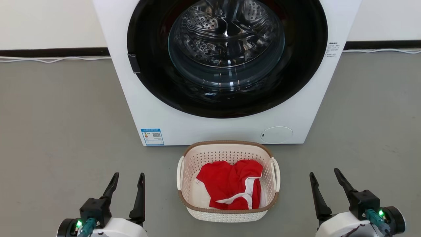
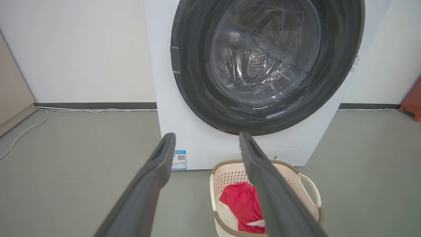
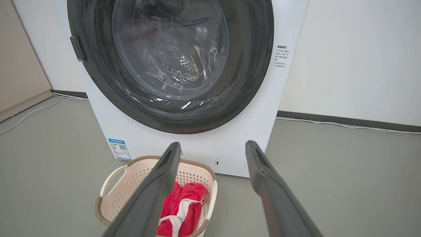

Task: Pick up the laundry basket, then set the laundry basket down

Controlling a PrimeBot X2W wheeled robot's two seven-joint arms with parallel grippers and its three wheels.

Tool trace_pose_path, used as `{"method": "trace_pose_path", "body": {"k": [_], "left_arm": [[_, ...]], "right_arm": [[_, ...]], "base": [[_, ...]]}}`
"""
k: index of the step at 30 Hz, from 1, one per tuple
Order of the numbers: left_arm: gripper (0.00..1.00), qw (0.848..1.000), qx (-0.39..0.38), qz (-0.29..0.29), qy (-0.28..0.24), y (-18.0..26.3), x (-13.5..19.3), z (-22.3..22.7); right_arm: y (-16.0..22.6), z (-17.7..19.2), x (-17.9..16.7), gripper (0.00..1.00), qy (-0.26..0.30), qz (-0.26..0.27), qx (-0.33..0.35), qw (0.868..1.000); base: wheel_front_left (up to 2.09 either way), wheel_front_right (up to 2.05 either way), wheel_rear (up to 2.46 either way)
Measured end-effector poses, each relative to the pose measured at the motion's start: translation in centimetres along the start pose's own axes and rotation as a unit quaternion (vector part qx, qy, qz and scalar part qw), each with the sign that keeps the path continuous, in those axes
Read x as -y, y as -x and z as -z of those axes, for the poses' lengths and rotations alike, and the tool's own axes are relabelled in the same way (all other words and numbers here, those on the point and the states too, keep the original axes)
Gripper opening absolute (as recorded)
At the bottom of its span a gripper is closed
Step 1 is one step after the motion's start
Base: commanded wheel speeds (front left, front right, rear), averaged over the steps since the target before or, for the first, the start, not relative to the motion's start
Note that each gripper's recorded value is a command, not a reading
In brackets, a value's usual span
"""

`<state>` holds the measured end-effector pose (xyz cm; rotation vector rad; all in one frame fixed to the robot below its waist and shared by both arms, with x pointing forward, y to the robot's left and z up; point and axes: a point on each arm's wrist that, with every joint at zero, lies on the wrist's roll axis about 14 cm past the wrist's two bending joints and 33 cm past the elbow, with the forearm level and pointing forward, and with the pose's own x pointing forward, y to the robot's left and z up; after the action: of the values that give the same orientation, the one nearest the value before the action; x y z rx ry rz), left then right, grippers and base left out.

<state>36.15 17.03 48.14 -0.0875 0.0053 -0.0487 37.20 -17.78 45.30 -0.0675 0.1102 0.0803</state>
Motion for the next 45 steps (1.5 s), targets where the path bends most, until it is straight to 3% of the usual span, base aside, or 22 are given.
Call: {"method": "trace_pose_path", "body": {"k": [19,27,38,45], "left_arm": [[1.0,1.0,-0.026,-0.002,-0.009,-0.3,-0.3,1.7],[1.0,0.998,-0.056,0.001,-0.007,-2.4,-0.3,3.8],[1.0,0.992,-0.121,0.03,-0.01,-9.8,0.8,9.8],[1.0,0.981,-0.19,0.042,0.005,-14.3,1.4,16.9]], "right_arm": [[-1.0,0.6,-0.1,1.0,0.014,-0.004,-0.009,1.0],[-3.9,1.2,-0.4,1.0,0.015,-0.014,-0.02,1.0],[-10.8,7.1,-1.2,1.0,0.023,-0.037,-0.096,0.994],[-15.5,13.7,-2.2,1.0,0.031,-0.06,-0.161,0.985]], "base": [[0.0,0.0,0.0],[0.0,0.0,0.0],[0.0,0.0,0.0],[0.0,0.0,0.0]]}}
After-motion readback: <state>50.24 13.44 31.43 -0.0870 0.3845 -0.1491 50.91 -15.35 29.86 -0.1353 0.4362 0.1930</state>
